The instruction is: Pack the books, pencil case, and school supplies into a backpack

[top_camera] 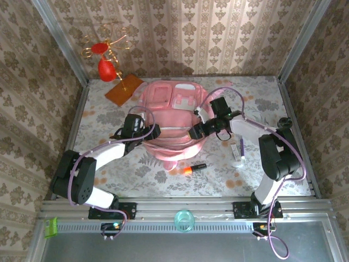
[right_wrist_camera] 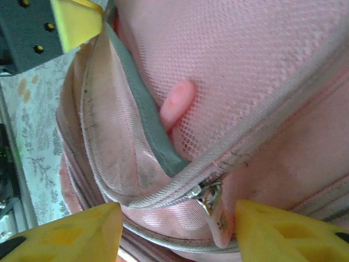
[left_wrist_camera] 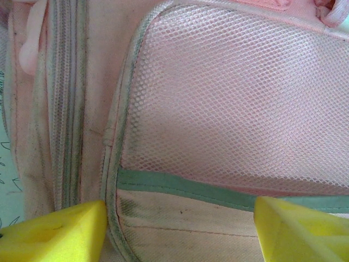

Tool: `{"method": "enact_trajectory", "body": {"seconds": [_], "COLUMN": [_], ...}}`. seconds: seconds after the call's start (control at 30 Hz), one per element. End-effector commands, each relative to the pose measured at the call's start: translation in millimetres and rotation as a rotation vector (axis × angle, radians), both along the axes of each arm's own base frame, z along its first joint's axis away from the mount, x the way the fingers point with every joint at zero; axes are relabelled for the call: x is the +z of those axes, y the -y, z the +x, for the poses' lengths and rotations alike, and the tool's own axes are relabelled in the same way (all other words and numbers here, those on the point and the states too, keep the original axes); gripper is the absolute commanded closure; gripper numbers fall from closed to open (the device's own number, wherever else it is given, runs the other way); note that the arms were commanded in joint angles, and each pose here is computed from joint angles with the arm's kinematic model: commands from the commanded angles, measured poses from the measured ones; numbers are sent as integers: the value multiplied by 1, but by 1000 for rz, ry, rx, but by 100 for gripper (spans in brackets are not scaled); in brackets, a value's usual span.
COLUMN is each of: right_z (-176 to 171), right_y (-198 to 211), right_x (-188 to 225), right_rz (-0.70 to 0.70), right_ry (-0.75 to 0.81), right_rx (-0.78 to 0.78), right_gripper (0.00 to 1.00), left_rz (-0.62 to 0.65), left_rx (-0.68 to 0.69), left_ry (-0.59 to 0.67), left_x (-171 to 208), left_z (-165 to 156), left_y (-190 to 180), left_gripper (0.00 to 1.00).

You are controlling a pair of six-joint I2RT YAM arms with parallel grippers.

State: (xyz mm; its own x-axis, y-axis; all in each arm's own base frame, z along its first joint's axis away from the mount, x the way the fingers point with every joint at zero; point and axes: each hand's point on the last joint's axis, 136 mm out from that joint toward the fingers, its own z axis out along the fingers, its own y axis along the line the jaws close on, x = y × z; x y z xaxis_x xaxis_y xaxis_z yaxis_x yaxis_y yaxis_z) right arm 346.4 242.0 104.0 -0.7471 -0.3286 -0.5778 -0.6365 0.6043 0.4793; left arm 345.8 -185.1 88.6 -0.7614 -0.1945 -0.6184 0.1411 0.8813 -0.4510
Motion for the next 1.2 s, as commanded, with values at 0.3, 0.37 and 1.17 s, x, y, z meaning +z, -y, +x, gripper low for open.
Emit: {"method": "enact_trajectory", "body": {"seconds": [0.3, 0.37, 1.17], "right_z": [12, 11, -31], "right_y": [11, 12, 0], "right_x": [-7, -11, -21], "right_rz": [-47, -49, -60], "right_ry": [148, 144, 176], "right_rx": [-49, -60, -198], "right_gripper": [75, 77, 100], "left_rz": [-6, -7, -35], "left_rx": [-28, -29, -1], "left_ry": [17, 18, 20], "left_x": [7, 7, -1], "left_z": [-3, -3, -7], "left_y": [6, 6, 20], "left_gripper": [28, 28, 30]}}
